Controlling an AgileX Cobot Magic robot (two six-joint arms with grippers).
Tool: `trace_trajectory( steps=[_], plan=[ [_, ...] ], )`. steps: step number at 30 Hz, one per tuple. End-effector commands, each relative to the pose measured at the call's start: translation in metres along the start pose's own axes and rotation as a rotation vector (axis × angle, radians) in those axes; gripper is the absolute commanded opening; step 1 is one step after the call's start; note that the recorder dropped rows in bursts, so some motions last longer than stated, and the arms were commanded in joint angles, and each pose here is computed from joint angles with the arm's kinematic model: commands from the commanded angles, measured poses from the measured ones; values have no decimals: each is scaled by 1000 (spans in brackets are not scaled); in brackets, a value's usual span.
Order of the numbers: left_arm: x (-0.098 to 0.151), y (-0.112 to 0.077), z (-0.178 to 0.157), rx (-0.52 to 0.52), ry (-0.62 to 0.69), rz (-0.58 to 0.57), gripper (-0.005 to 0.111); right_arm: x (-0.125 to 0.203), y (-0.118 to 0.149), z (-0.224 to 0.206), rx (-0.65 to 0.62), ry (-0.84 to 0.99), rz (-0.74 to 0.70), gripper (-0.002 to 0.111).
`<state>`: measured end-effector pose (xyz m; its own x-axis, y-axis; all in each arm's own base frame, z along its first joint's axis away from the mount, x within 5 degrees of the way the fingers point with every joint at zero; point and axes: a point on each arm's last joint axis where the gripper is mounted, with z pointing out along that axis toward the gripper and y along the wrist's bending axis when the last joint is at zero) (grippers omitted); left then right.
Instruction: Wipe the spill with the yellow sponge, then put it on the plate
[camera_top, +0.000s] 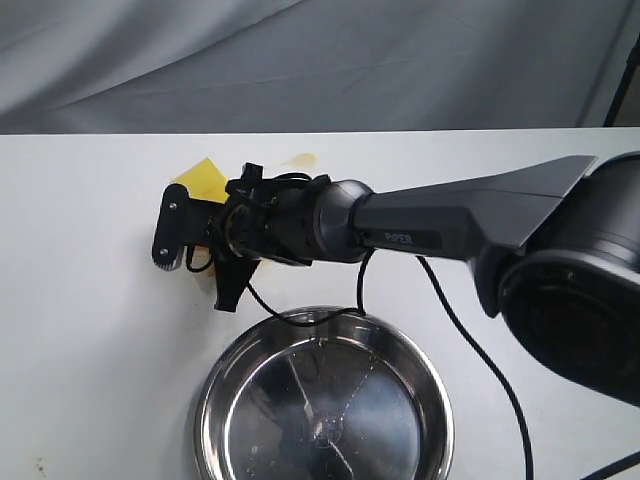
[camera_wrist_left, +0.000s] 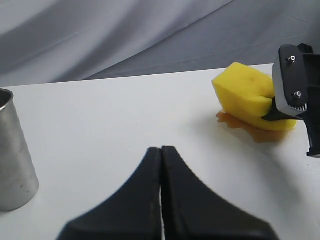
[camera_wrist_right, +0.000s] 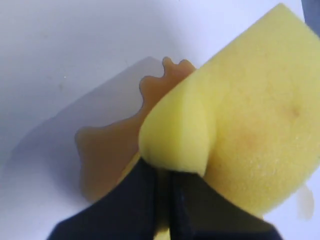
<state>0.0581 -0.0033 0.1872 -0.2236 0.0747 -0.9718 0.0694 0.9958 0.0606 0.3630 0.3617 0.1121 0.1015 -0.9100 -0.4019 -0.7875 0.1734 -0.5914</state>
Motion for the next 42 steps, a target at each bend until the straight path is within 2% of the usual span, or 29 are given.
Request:
trace_trajectory(
  steps=[1,9,29,33,42],
  plan=[
    [1,-1,0,7,-3,-8,0,-10,-13,-16,28,-43,31,0],
    [1,-1,0,7,-3,-8,0,-2,-46,-33,86,-61,147,0],
    [1,-1,0,7,-3,-8,0,-4,-97,-82,157,-172,464,0],
    [1,-1,0,7,-3,-8,0,1,-105,-93,162,-130,520,0],
    [1,-1,0,7,-3,-8,0,14,-101,-113,115,-126,607,0]
  ],
)
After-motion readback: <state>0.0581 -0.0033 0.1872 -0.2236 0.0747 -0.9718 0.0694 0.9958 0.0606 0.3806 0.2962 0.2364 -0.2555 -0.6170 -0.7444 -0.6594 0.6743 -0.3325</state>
